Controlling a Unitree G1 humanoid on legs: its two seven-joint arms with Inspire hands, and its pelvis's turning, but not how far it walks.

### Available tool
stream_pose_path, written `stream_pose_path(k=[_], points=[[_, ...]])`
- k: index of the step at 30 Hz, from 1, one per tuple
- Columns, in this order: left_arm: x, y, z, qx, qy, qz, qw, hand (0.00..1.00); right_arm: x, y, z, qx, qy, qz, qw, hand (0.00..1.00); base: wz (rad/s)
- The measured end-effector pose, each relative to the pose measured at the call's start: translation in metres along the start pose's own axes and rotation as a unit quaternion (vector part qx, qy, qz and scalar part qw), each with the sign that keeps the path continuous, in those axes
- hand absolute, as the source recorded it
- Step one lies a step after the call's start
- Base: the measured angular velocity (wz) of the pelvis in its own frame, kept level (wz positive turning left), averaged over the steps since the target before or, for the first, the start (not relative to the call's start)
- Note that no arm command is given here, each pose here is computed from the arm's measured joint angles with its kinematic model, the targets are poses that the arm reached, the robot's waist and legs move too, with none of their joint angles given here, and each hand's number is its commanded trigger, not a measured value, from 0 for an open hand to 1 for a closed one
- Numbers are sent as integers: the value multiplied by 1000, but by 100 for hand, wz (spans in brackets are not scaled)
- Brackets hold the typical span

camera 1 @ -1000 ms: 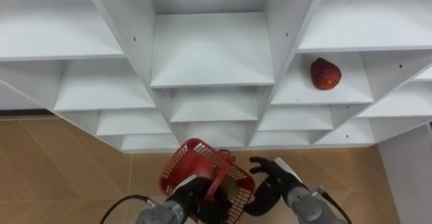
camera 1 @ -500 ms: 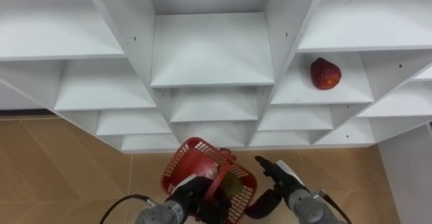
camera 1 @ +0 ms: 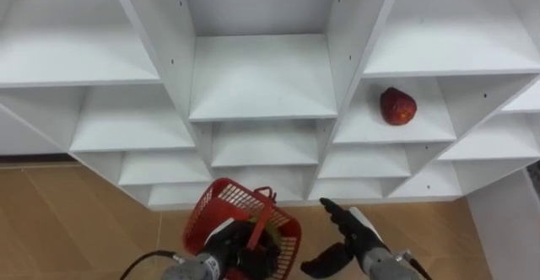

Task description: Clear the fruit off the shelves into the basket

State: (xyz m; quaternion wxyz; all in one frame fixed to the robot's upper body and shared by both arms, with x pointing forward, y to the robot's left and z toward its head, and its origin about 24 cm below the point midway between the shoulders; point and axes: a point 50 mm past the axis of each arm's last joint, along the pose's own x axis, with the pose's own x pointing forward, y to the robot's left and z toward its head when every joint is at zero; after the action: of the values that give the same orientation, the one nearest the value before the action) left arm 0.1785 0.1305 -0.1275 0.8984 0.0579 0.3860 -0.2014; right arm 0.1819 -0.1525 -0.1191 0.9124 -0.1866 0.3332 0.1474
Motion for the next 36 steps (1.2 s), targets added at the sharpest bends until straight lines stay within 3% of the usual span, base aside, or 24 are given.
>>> stream_pose_path(k=[4, 11, 15, 29, 36], points=[[-7, 6, -6, -60, -11, 21, 998, 100, -7, 1, -4, 26, -7, -7, 1000, 0, 0], [-10, 10, -9, -104, -18, 45, 993, 100, -11, -2, -10, 42, 1, -31, 999, 0, -4], [-17, 11, -11, -141, -41, 62, 987, 100, -19, -10, -6, 80, -25, -78, 993, 0, -6], [-23, 15, -16, -167, -45, 79, 982, 100, -32, -40, 32, 98, -120, -211, 965, 0, -4], [-28, 21, -24, -176, -38, 91, 980, 100, -33, -45, 34, 103, -123, -251, 955, 0, -1]])
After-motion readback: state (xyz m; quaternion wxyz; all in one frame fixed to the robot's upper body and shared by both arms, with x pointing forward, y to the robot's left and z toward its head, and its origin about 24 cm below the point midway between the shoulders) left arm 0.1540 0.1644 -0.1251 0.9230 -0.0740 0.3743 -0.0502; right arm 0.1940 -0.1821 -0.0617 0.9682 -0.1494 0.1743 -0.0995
